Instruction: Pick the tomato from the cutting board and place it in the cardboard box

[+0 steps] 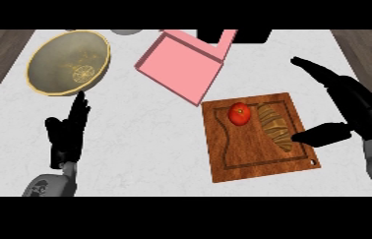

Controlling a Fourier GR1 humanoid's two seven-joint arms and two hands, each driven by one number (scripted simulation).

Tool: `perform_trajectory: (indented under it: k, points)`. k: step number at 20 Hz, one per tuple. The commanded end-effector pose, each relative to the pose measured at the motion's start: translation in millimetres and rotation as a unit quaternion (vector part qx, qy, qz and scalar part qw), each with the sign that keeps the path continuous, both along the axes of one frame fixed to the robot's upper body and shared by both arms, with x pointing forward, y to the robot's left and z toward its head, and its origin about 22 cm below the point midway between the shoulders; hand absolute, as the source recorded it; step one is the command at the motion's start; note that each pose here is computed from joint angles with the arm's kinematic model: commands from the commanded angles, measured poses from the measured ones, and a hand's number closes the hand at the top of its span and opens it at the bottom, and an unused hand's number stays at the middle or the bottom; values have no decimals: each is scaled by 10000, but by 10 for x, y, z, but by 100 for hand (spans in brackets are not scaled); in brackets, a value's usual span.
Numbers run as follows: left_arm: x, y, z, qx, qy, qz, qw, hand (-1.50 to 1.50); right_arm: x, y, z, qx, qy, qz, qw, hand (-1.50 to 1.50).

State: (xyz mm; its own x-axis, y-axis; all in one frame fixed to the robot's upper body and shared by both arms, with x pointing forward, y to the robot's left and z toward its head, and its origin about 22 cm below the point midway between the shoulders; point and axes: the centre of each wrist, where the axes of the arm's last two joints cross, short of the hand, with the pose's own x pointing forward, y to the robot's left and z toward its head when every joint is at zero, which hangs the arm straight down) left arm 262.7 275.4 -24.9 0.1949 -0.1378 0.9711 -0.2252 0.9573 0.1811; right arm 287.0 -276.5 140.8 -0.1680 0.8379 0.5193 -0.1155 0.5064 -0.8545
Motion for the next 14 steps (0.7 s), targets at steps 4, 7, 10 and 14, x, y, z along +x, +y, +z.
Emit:
perform_trajectory:
  k: [4, 7, 10, 14]
  points:
    - [-53, -59, -42, 47, -114, -5, 9999, 0, 127, 387, 213, -653, 737, 1, 9951, -150]
    - [-59, -203, -91, 61, 14, -63, 10000, 0, -27, 626, 16, -901, 947, 27, 9914, -150]
    - [-24, 40, -102, -46, -3, -28, 10000, 0, 74, 854, -18, -1180, 1154, -199, 9861, -150]
    - [-50, 228, 42, -17, -5, -59, 10000, 0, 172, 993, 65, -1237, 1600, -241, 9790, -150]
